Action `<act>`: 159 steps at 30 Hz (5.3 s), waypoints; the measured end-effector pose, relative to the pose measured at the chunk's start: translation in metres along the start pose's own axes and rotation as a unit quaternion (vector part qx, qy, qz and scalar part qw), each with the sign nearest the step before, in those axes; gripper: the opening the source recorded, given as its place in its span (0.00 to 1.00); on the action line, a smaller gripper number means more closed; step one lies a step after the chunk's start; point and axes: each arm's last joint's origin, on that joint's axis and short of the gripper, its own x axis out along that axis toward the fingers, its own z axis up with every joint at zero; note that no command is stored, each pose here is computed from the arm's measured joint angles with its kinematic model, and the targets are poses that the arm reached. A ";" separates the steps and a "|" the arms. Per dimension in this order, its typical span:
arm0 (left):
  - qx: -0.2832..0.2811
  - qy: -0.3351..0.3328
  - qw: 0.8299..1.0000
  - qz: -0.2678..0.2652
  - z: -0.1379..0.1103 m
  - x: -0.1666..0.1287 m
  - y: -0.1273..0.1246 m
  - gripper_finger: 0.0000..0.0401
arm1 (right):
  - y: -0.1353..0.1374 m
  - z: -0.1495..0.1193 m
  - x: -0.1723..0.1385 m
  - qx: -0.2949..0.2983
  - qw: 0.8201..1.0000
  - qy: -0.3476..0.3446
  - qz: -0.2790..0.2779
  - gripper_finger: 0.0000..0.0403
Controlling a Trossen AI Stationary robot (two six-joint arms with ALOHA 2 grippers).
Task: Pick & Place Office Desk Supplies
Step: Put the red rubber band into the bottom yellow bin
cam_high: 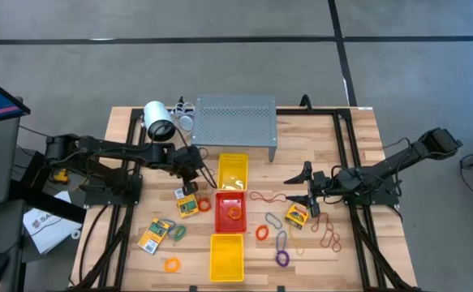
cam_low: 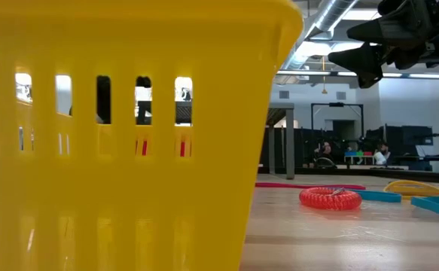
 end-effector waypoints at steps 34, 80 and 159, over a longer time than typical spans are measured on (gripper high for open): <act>-0.008 -0.171 0.977 -0.130 -0.013 -0.094 0.001 0.00 | 0.000 0.001 0.000 0.002 1.000 -0.006 0.000 0.62; 0.113 -0.347 0.867 -0.339 0.033 -0.092 -0.064 0.00 | 0.009 0.038 0.188 -0.047 0.994 -0.032 0.097 0.62; 0.186 -0.398 0.848 -0.296 0.033 -0.102 -0.058 0.32 | 0.075 0.058 0.243 -0.035 0.956 0.089 0.278 0.00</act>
